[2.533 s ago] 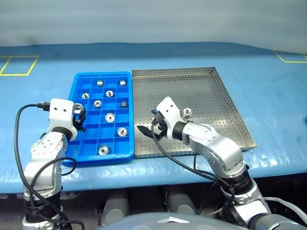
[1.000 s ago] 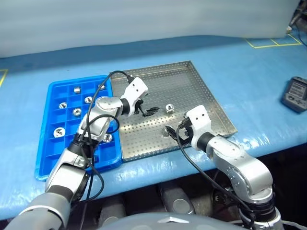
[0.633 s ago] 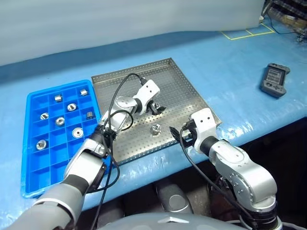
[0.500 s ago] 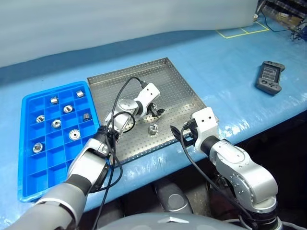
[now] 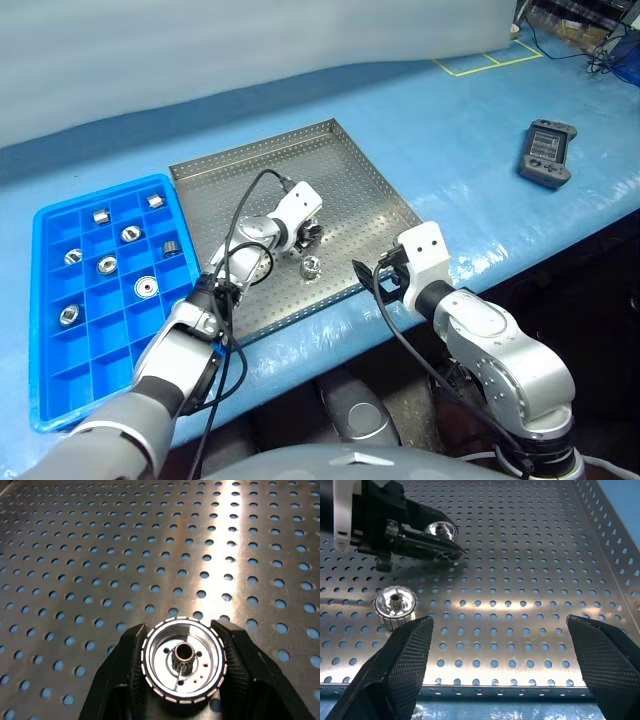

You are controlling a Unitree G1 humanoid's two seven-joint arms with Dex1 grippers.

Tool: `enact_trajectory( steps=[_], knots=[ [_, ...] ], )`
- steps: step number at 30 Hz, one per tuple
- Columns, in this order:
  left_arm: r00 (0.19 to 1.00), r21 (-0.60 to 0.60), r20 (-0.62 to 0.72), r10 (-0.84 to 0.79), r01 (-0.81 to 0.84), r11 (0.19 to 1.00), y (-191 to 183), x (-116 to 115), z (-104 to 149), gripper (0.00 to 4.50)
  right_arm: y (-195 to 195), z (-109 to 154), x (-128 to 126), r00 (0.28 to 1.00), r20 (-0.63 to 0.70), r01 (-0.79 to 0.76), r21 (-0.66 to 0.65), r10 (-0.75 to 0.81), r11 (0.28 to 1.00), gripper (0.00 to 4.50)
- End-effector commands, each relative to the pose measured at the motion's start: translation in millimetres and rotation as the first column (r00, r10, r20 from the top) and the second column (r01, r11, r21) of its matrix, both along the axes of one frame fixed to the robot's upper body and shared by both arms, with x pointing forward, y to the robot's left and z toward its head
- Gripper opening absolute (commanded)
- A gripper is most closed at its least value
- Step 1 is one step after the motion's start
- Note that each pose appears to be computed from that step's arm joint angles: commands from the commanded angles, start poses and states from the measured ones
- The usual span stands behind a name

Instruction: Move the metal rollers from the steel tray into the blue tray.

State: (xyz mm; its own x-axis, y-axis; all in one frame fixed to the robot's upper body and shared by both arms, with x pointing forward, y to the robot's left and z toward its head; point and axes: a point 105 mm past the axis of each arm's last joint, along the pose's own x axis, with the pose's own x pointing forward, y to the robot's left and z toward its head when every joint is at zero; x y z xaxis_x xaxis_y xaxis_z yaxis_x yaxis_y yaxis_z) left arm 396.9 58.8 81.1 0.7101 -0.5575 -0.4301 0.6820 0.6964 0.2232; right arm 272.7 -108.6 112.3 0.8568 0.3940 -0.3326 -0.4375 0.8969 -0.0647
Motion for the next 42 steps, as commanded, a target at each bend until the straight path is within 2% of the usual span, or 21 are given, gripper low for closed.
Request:
enact_trajectory(
  steps=[1,8,11,15,20,25,32,42],
  knots=[
    [0.991,-0.113,0.130,0.029,-0.014,0.994,6,-3,51,1.71,10,10,3,0.998,0.037,-0.053,0.017,0.052,0.998,4.50],
    [0.952,-0.249,0.250,0.178,-0.114,0.962,49,-33,103,1.71,32,10,7,0.987,0.025,-0.162,0.027,0.161,0.986,4.50],
    [0.915,-0.245,0.301,0.269,-0.198,0.949,75,-51,113,1.71,43,10,9,0.976,0.022,-0.215,0.032,0.215,0.976,4.50],
    [0.859,-0.218,0.347,0.376,-0.316,0.923,105,-75,114,1.71,57,11,10,0.959,0.025,-0.283,0.040,0.282,0.958,4.50],
    [0.807,-0.219,0.314,0.500,-0.451,0.865,133,-105,101,1.71,75,11,8,0.930,0.025,-0.368,0.047,0.368,0.928,4.50],
    [0.757,-0.203,0.273,0.594,-0.559,0.804,148,-124,85,1.71,83,12,8,0.913,0.024,-0.408,0.054,0.407,0.912,4.50],
    [0.724,-0.142,0.176,0.667,-0.652,0.745,157,-139,48,1.71,84,10,8,0.909,0.017,-0.417,0.054,0.417,0.907,4.50],
    [0.672,-0.091,0.047,0.739,-0.733,0.674,165,-150,8,1.71,78,8,7,0.921,0.010,-0.389,0.060,0.389,0.919,4.50]
  ],
)
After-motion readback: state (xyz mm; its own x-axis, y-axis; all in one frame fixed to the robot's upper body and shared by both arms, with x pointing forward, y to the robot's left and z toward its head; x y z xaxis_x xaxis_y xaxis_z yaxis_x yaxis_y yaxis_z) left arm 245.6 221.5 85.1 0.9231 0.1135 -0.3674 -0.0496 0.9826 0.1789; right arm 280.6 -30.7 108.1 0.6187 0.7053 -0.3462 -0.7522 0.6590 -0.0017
